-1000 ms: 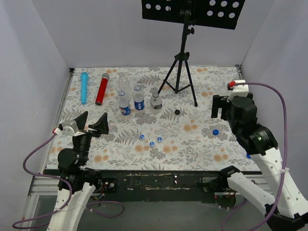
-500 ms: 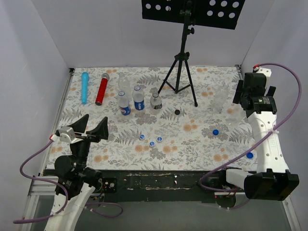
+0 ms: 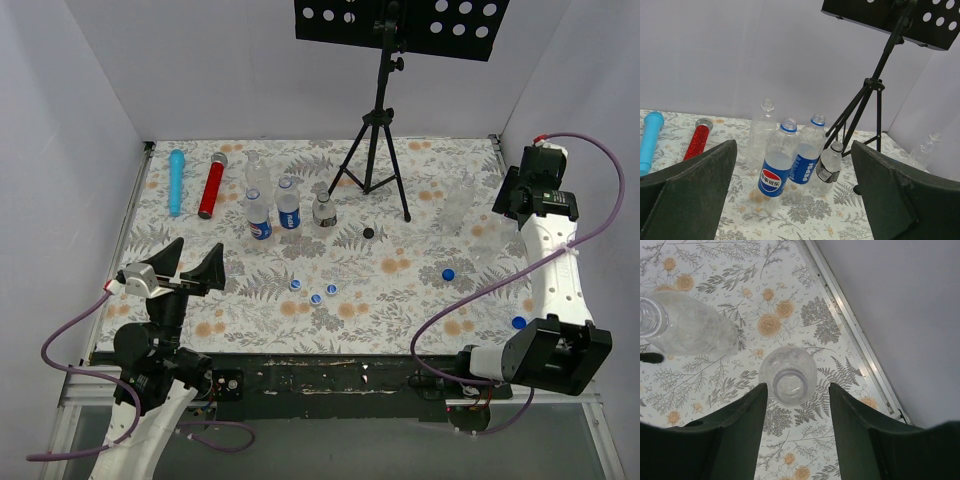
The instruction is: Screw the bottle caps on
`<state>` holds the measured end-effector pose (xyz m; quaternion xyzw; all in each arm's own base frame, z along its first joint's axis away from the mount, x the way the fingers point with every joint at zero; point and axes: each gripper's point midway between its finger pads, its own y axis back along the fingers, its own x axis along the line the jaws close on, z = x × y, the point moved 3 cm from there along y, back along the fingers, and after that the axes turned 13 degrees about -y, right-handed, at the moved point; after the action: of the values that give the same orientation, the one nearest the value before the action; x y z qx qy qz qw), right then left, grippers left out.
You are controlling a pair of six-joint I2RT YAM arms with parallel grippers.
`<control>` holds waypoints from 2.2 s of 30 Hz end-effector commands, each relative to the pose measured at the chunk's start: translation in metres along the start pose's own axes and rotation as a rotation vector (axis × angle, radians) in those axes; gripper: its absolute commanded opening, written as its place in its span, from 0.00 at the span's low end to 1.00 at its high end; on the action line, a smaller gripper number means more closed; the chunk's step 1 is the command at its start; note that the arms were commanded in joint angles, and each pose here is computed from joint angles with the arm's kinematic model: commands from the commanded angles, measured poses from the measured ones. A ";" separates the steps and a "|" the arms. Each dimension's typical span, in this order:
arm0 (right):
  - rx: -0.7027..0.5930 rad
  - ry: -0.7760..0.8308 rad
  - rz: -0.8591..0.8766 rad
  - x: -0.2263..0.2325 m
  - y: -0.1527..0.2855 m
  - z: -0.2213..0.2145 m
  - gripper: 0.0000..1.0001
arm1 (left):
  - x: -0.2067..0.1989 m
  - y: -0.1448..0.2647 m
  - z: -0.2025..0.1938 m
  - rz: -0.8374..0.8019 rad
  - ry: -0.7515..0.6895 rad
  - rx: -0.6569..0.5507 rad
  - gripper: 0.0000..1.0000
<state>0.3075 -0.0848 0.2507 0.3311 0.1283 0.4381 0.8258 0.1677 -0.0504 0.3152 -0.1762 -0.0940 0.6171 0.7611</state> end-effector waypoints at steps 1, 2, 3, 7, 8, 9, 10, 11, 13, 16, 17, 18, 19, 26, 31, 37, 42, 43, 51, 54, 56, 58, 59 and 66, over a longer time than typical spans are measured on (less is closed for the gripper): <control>0.005 -0.018 0.079 0.012 -0.013 0.002 0.59 | 0.001 0.003 -0.001 -0.003 -0.018 -0.009 0.98; 0.019 -0.017 0.084 0.013 -0.015 -0.001 0.59 | 0.001 0.003 -0.001 -0.004 -0.020 -0.007 0.98; 0.027 -0.016 0.085 0.014 -0.018 -0.002 0.57 | 0.000 0.002 -0.002 -0.009 -0.020 -0.004 0.98; 0.048 -0.012 0.078 0.012 -0.023 -0.008 0.44 | -0.003 0.001 -0.003 -0.027 -0.026 0.002 0.98; 0.049 -0.013 0.078 0.012 -0.023 -0.009 0.40 | -0.004 0.001 -0.003 -0.032 -0.026 0.000 0.98; 0.051 -0.010 0.075 0.011 -0.023 -0.010 0.36 | -0.005 -0.002 -0.008 -0.038 -0.033 0.024 0.98; 0.050 -0.012 0.072 0.011 -0.023 -0.010 0.31 | -0.006 -0.002 -0.010 -0.044 -0.033 0.029 0.98; 0.049 -0.012 0.073 0.010 -0.021 -0.011 0.25 | -0.007 -0.003 -0.009 -0.049 -0.029 0.029 0.98; 0.034 -0.016 0.098 0.011 -0.015 -0.010 0.16 | -0.012 -0.004 -0.009 -0.082 -0.022 0.026 0.98; 0.014 0.001 0.173 0.022 0.001 -0.010 0.09 | -0.032 -0.007 -0.008 -0.212 -0.027 0.013 0.98; 0.004 0.017 0.198 0.026 0.008 -0.010 0.08 | -0.037 -0.007 -0.008 -0.251 -0.029 0.012 0.98; -0.012 0.039 0.225 0.032 0.015 -0.011 0.07 | -0.044 -0.009 -0.011 -0.294 -0.031 0.020 0.98; -0.023 0.062 0.253 0.038 0.023 -0.012 0.06 | -0.050 -0.010 -0.015 -0.334 -0.033 0.038 0.98; -0.052 0.272 0.630 0.096 0.099 -0.039 0.01 | -0.094 -0.020 -0.035 -0.659 -0.043 0.201 0.98; -0.013 0.404 0.987 0.129 0.162 -0.075 0.01 | -0.122 -0.021 -0.039 -0.914 -0.045 0.248 0.98; 0.040 0.576 1.327 0.157 0.221 -0.125 0.01 | -0.141 -0.018 -0.046 -1.094 -0.041 0.251 0.98; 0.066 0.685 1.546 0.183 0.263 -0.167 0.01 | -0.150 -0.001 -0.053 -1.183 -0.028 0.200 0.98; 0.066 0.704 1.581 0.188 0.270 -0.174 0.01 | -0.149 0.003 -0.057 -1.187 -0.030 0.186 0.98; 0.096 0.815 1.765 0.208 0.306 -0.209 0.01 | -0.152 0.024 -0.066 -1.258 0.025 0.185 0.98; 0.095 0.822 1.813 0.212 0.313 -0.214 0.01 | -0.155 0.027 -0.065 -1.289 0.054 0.195 0.98; 0.089 0.828 1.833 0.214 0.317 -0.216 0.01 | -0.157 0.030 -0.065 -1.318 0.081 0.204 0.98; 0.083 0.832 1.843 0.216 0.319 -0.217 0.01 | -0.158 0.033 -0.065 -1.339 0.109 0.220 0.98; 0.084 0.839 1.851 0.217 0.320 -0.219 0.01 | -0.158 0.033 -0.067 -1.341 0.122 0.231 0.98; 0.069 0.842 1.899 0.221 0.326 -0.222 0.01 | -0.160 0.029 -0.076 -1.325 0.164 0.299 0.98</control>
<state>0.1187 0.3102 0.2986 0.1696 0.1440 0.9739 0.0457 0.1351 -0.2102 0.2470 -0.0211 -0.0515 0.0213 0.9982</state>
